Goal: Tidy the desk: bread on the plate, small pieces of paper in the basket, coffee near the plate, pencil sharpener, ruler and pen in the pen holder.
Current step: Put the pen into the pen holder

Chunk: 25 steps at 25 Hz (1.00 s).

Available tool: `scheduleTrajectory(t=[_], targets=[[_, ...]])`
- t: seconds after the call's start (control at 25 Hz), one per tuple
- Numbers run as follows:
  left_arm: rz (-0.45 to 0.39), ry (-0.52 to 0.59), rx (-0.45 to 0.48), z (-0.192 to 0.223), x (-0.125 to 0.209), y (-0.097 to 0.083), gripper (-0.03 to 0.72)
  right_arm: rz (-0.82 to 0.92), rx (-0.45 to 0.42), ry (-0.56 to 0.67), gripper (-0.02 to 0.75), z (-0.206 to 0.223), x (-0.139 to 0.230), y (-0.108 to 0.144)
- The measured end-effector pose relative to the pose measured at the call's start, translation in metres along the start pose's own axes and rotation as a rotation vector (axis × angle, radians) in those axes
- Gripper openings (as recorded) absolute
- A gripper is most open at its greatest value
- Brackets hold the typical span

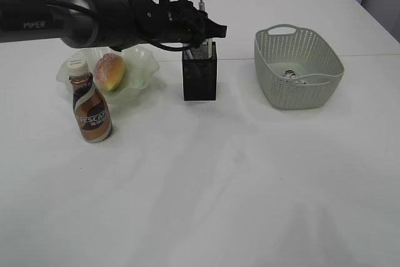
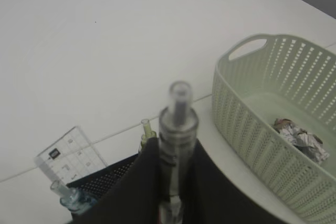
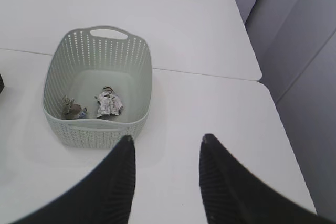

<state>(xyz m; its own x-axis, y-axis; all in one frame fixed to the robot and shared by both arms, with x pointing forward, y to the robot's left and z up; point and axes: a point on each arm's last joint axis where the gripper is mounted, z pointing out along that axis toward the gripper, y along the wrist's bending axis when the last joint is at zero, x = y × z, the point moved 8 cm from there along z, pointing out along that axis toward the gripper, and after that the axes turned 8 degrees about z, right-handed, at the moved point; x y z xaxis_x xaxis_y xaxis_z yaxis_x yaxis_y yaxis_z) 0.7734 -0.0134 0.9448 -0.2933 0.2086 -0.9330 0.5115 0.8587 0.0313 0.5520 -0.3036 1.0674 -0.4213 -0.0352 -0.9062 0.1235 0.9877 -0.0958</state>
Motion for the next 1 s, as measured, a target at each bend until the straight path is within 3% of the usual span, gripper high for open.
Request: scheduleTrajectory(t=[0.68,0.8,1.0], targets=[[-0.001,0.042,0.015,0.0038,0.0131,-0.0018,0.097,0.004,-0.011,-0.009,0.329,0.0000,-0.0016,0.0019],[-0.001,0.042,0.016,0.0038,0.0127,-0.0020,0.142,0.004,-0.014,-0.012,0.329,0.0000,-0.0020,0.0024],[-0.001,0.039,0.016,0.0038,0.0117,-0.0019,0.312,0.005,-0.017,-0.015,0.329,0.0000,-0.0025,0.0028]])
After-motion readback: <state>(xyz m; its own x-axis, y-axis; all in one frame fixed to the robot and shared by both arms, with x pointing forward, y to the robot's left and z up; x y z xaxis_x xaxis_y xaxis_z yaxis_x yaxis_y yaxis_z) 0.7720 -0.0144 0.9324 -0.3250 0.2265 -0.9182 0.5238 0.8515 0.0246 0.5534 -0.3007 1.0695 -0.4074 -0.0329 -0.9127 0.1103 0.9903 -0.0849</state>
